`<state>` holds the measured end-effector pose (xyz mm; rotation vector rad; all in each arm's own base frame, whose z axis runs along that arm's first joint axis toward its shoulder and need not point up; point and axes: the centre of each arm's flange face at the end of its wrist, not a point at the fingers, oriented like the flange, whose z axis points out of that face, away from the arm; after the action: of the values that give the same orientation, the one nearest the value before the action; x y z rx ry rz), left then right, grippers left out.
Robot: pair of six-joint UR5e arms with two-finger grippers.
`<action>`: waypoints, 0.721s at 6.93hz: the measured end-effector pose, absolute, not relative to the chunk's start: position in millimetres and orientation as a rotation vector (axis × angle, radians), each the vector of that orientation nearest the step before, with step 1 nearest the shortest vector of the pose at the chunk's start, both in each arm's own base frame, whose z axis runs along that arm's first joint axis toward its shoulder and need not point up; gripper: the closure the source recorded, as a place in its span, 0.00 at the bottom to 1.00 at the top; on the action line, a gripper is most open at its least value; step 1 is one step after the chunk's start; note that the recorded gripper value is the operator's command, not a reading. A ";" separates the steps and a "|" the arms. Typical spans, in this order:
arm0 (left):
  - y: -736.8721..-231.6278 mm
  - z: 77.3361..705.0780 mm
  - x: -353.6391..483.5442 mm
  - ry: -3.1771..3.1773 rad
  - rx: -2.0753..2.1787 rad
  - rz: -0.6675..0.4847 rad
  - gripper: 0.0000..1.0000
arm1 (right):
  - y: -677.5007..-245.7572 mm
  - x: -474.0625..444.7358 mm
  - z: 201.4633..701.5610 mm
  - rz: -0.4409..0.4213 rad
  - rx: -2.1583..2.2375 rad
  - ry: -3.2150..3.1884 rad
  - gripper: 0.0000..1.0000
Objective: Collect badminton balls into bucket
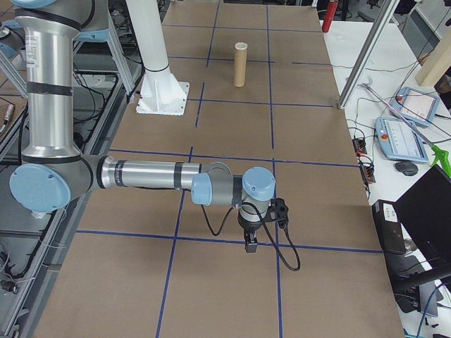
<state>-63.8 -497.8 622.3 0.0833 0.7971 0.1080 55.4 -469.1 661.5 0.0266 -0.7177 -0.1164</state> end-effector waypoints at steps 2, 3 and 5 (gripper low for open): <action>-497.9 621.8 -63.8 0.796 0.084 0.109 0.00 | -469.1 55.4 661.4 -0.117 0.027 -0.718 0.00; -497.7 621.1 -63.9 0.796 0.086 0.109 0.00 | -469.1 55.4 661.4 -0.117 0.027 -0.718 0.00; -497.3 618.6 -64.2 0.795 0.091 0.110 0.00 | -469.1 55.4 661.4 -0.116 0.027 -0.718 0.00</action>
<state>-64.2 -497.3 618.6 0.0906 0.7953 0.1105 55.4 -469.1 661.4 0.0267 -0.7177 -0.1165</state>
